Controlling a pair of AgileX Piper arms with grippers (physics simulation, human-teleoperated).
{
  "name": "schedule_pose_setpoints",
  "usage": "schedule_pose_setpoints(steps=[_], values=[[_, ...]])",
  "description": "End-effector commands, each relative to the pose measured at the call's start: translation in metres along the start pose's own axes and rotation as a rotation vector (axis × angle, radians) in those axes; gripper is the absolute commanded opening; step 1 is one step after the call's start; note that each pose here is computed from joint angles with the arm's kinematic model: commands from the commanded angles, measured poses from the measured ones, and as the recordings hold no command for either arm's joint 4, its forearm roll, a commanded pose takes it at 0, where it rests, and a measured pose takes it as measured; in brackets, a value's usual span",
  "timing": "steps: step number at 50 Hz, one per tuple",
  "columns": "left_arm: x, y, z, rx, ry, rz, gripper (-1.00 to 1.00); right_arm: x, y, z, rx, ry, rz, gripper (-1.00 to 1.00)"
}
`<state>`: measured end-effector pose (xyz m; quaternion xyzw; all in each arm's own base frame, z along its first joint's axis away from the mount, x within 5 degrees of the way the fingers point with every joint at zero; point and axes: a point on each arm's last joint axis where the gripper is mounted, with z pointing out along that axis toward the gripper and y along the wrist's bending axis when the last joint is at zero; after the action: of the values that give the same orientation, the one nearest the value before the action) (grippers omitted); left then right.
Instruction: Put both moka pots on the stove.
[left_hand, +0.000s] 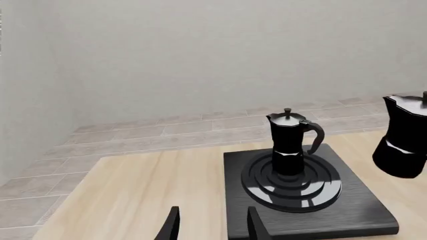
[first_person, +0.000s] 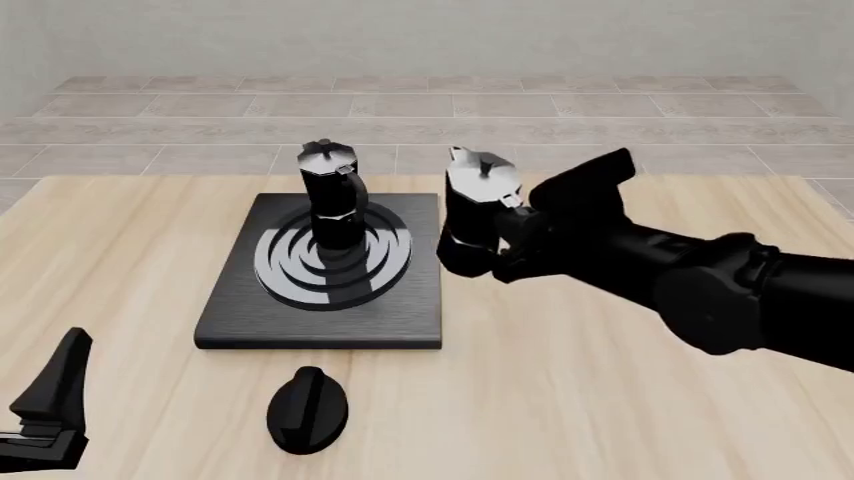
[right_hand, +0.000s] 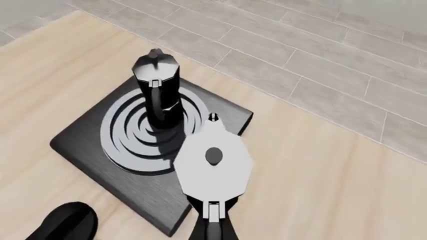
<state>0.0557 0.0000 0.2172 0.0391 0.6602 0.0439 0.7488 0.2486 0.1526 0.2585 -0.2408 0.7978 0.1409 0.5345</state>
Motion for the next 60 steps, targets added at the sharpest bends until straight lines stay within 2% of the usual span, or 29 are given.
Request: schedule_pose_setpoints(steps=[1, 6, 24, 44, 60], values=[[-0.001, 0.001, 0.0, -0.014, -0.003, -0.002, 1.0, -0.03, 0.026, -0.008, -0.082, -0.082, -0.02, -1.0], [-0.001, 0.001, 0.0, -0.018, -0.005, -0.004, 1.0, -0.038, 0.036, -0.004, -0.112, -0.095, -0.021, -1.0], [-0.001, 0.001, 0.0, -0.021, -0.006, -0.01, 1.0, -0.045, 0.068, 0.007, -0.201, -0.106, -0.044, -1.0], [0.0, 0.001, 0.0, -0.019, -0.002, -0.012, 1.0, -0.043, 0.098, 0.013, -0.282, -0.094, -0.072, -1.0], [-0.001, 0.001, 0.0, -0.018, -0.002, -0.007, 1.0, -0.045, 0.118, 0.019, -0.33, -0.097, -0.07, -1.0]])
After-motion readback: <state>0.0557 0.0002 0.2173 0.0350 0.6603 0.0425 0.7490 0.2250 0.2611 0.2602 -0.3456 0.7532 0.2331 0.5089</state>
